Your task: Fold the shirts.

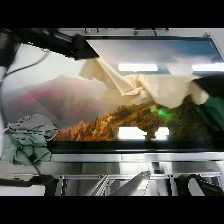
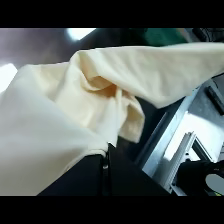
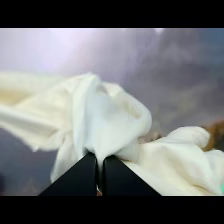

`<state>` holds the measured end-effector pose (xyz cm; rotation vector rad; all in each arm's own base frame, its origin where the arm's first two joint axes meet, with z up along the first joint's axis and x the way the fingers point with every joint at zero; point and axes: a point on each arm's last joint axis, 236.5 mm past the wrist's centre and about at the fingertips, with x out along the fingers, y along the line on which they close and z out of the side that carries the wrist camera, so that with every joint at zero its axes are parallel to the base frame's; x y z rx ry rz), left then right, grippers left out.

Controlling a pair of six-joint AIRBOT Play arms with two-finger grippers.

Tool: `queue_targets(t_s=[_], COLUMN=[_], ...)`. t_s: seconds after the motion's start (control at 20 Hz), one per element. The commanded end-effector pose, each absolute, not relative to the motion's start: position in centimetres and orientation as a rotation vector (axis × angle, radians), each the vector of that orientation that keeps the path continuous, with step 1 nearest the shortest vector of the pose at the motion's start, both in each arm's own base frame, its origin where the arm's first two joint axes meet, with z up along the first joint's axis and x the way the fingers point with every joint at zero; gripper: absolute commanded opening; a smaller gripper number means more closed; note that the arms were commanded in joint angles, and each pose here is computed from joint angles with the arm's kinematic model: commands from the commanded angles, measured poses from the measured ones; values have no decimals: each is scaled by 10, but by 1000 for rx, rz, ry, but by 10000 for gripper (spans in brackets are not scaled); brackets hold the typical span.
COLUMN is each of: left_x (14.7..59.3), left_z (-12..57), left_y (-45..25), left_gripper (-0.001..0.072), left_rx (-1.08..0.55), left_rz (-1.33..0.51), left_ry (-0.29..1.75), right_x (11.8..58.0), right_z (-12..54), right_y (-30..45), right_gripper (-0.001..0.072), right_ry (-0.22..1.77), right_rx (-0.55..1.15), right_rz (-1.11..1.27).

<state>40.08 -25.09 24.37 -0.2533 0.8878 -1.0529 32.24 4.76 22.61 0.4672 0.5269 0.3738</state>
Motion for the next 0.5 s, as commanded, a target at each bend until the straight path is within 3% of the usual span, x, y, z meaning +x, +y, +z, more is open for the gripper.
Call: queue_targets(t_s=[0.0, 0.1, 0.2, 0.35, 0.45], left_x=[324, 318, 335, 373, 405], left_z=[328, 352, 339, 250, 179], left_y=[-226, -212, -201, -200, -200], left_gripper=[21, 21, 21, 21, 21], left_rx=[-161, -127, -151, -223, -297], left_rz=[-1053, -993, -917, -887, -849], left_ry=[672, 529, 520, 737, 877], right_x=[269, 270, 296, 363, 409], right_z=[316, 332, 319, 240, 151], right_y=[53, 47, 36, 30, 35], right_gripper=[17, 17, 18, 19, 18], right_ry=[264, 186, 227, 455, 666], right_rx=[365, 346, 412, 582, 708], right_rz=[339, 312, 325, 371, 370])
